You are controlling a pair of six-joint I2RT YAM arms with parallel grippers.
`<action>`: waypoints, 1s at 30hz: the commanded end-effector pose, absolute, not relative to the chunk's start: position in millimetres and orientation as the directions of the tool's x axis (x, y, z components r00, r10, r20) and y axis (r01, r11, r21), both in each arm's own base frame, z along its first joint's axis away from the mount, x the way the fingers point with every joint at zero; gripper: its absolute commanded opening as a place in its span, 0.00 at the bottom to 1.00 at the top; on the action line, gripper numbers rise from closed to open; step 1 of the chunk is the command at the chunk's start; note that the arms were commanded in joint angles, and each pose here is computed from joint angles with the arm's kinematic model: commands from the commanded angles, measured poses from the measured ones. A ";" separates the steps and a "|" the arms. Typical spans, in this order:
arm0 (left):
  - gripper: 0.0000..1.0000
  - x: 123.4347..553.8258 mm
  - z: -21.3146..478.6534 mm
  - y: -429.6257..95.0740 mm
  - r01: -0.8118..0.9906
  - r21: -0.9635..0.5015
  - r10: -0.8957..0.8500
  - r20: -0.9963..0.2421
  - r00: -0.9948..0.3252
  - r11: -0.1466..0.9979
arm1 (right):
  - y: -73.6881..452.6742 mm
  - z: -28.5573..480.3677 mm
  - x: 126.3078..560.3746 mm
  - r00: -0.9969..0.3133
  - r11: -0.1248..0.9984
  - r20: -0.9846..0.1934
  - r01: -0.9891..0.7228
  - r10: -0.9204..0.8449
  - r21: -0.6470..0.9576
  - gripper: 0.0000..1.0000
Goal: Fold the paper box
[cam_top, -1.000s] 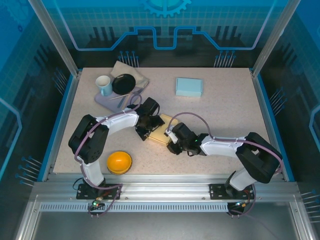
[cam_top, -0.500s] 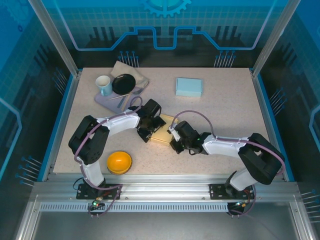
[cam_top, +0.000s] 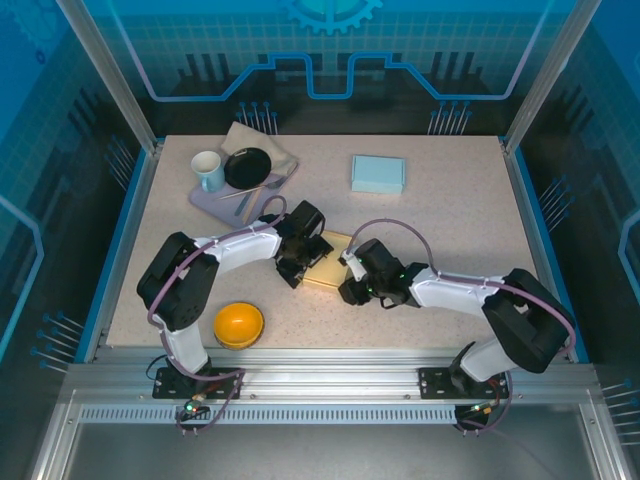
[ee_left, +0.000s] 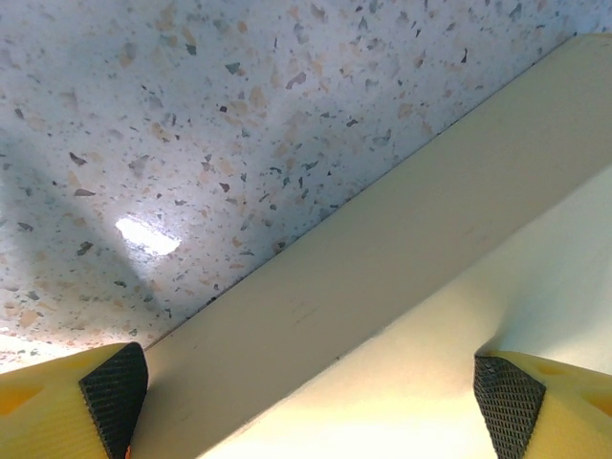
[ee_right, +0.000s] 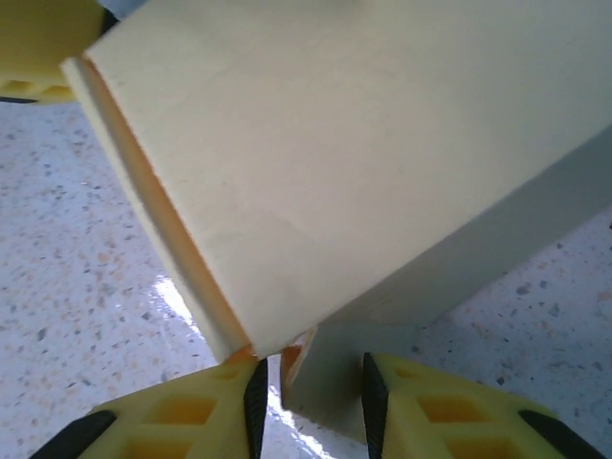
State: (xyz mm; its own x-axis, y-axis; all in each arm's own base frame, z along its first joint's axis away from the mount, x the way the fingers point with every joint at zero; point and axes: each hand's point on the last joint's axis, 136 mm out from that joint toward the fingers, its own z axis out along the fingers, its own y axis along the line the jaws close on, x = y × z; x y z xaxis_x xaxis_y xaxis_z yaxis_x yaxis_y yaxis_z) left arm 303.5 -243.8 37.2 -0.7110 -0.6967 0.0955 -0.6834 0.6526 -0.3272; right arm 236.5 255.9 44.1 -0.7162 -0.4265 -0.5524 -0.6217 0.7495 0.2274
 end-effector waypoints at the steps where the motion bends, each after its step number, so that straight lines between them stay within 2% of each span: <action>1: 0.92 265.7 12.3 -227.6 -0.723 -0.168 -0.708 0.148 -0.690 0.670 | 274.1 74.3 229.3 -0.641 0.621 -0.617 -0.726 -0.457 0.295 0.37; 5: 0.92 270.1 12.4 -223.0 -0.723 -0.166 -0.710 0.140 -0.690 0.670 | 269.7 84.3 227.9 -0.631 0.588 -0.614 -0.746 -0.474 0.313 0.39; 9: 0.92 271.5 12.4 -222.1 -0.728 -0.167 -0.715 0.138 -0.685 0.665 | 261.0 87.8 235.9 -0.646 0.641 -0.611 -0.716 -0.458 0.277 0.38; 13: 0.92 271.4 12.2 -221.3 -0.730 -0.164 -0.718 0.136 -0.683 0.663 | 246.0 82.0 241.3 -0.672 0.701 -0.604 -0.669 -0.429 0.245 0.33; 17: 0.92 272.0 13.9 -220.5 -0.727 -0.164 -0.716 0.129 -0.686 0.667 | 220.7 72.7 247.8 -0.710 0.786 -0.589 -0.588 -0.386 0.193 0.23; 20: 0.92 271.6 13.6 -219.8 -0.728 -0.162 -0.717 0.128 -0.685 0.666 | 205.9 63.4 249.8 -0.725 0.823 -0.565 -0.552 -0.394 0.135 0.22; 26: 0.92 272.8 14.0 -221.4 -0.731 -0.166 -0.720 0.132 -0.682 0.662 | 211.5 47.4 251.0 -0.769 0.828 -0.491 -0.540 -0.410 0.154 0.22; 30: 0.92 272.5 14.0 -222.4 -0.735 -0.167 -0.723 0.139 -0.677 0.657 | 228.1 38.0 244.1 -0.781 0.797 -0.473 -0.558 -0.408 0.233 0.21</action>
